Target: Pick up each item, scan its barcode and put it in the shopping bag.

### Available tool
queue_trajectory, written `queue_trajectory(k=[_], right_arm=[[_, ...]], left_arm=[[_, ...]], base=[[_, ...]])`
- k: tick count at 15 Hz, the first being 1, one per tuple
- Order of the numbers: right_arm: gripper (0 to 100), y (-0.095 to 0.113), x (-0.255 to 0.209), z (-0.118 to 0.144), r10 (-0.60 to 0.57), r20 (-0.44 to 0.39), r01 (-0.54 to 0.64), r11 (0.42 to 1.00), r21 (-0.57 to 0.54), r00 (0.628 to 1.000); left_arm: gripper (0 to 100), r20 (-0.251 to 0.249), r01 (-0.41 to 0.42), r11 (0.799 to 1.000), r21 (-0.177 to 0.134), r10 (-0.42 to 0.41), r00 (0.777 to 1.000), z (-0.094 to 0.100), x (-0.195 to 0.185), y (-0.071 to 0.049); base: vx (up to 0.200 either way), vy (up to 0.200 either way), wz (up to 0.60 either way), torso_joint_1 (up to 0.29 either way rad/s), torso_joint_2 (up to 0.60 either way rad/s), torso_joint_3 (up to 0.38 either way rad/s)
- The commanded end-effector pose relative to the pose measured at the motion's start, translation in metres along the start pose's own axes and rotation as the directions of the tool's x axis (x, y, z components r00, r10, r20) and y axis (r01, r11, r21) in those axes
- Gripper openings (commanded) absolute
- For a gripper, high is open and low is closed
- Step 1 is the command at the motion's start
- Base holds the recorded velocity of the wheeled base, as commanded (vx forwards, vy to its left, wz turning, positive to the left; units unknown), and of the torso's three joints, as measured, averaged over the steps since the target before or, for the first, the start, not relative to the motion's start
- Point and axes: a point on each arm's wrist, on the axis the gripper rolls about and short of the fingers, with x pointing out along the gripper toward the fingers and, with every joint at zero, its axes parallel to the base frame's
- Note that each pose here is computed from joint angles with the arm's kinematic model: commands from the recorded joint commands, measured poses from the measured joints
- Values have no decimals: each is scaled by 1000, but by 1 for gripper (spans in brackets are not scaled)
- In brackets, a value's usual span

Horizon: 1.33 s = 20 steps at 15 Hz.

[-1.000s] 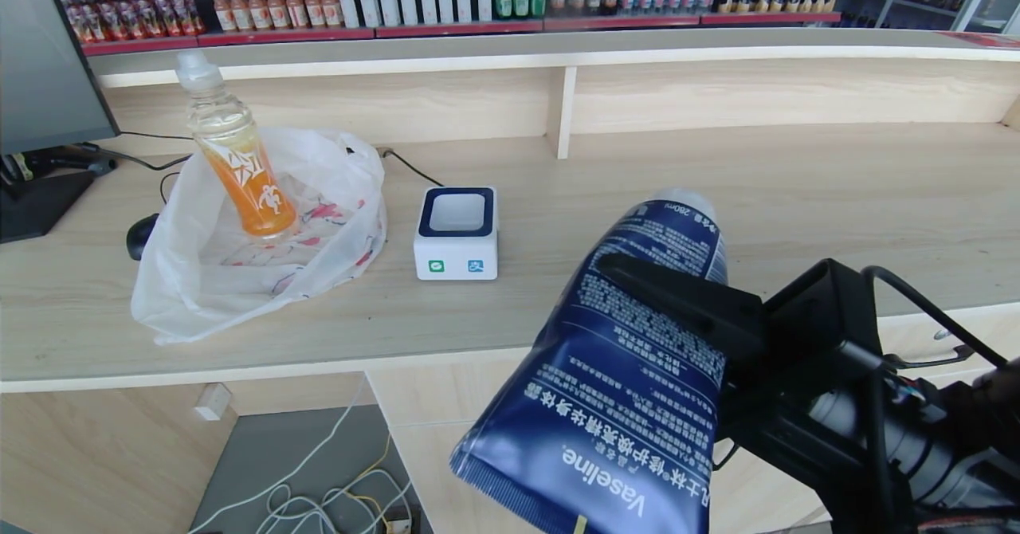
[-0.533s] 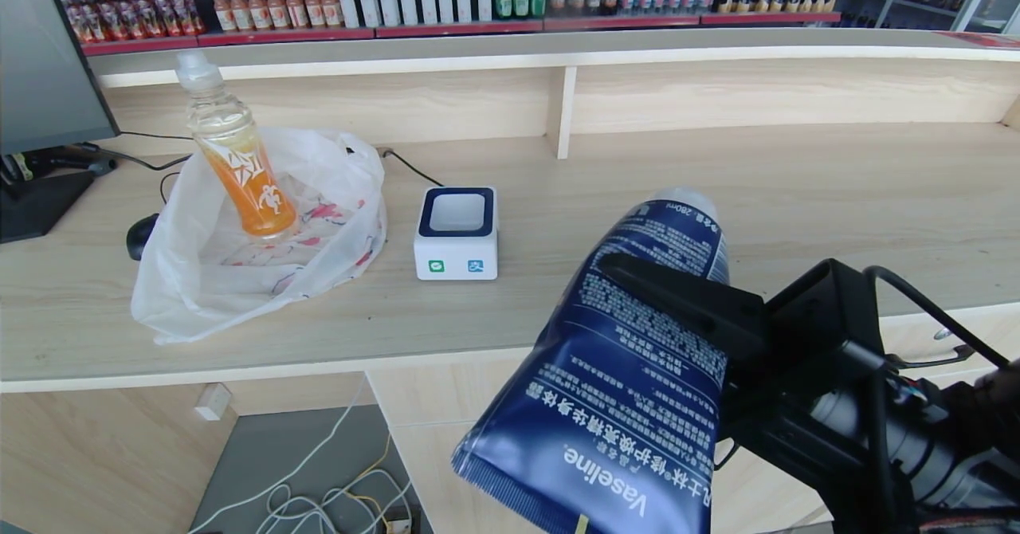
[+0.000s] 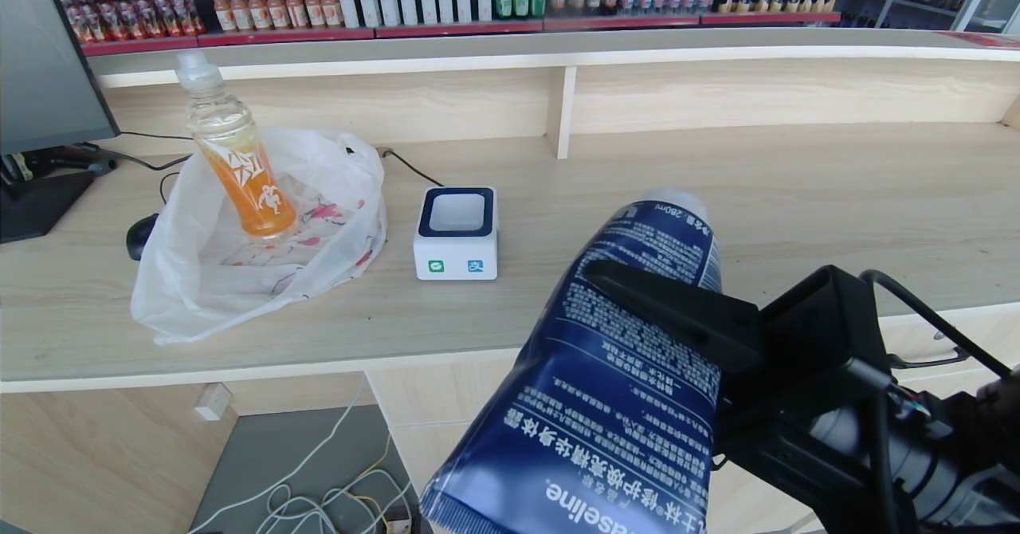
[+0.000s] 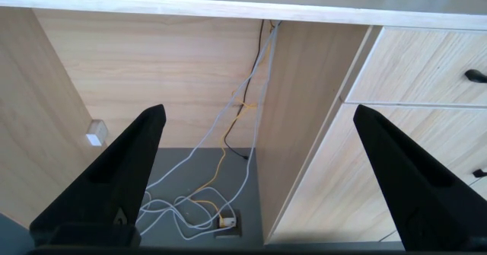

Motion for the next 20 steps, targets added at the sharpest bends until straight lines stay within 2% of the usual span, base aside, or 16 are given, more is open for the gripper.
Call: queue_trajectory(k=[1,4,6,10,13,14,17,18,19,20], right_arm=[[0,1,1,0,4,2,-4,1000,1,1000],[0,1,1,0,3,3,-3,1000,7,1000],[0,8,2,1,24,4,-24,998,60,1000],[0,30,14,0,77,11,-77,963,259,997],[0,27,21,-6,49,-9,-41,905,424,999],[0,27,21,-17,50,-73,-5,855,518,996],[0,25,22,-26,43,-176,97,696,711,984],[0,23,23,-28,38,-226,158,602,783,973],[0,22,23,-29,36,-263,205,531,822,964],[0,22,23,-30,34,-276,223,500,837,960]], left_arm=[[100,0,0,1000,0,0,1000,0,0,0],[100,0,0,1000,0,0,1000,0,0,0],[100,0,0,1000,0,0,1000,0,0,0],[100,0,0,1000,0,0,1000,0,0,0],[100,0,0,1000,0,0,1000,0,0,0],[100,0,0,1000,0,0,1000,0,0,0],[100,0,0,1000,0,0,1000,0,0,0],[100,0,0,1000,0,0,1000,0,0,0],[100,0,0,1000,0,0,1000,0,0,0],[100,0,0,1000,0,0,1000,0,0,0]], base=[[0,0,0,0,0,0],[0,0,0,0,0,0],[0,0,0,0,0,0],[0,0,0,0,0,0],[0,0,0,0,0,0],[0,0,0,0,0,0],[0,0,0,0,0,0],[0,0,0,0,0,0],[0,0,0,0,0,0],[0,0,0,0,0,0]])
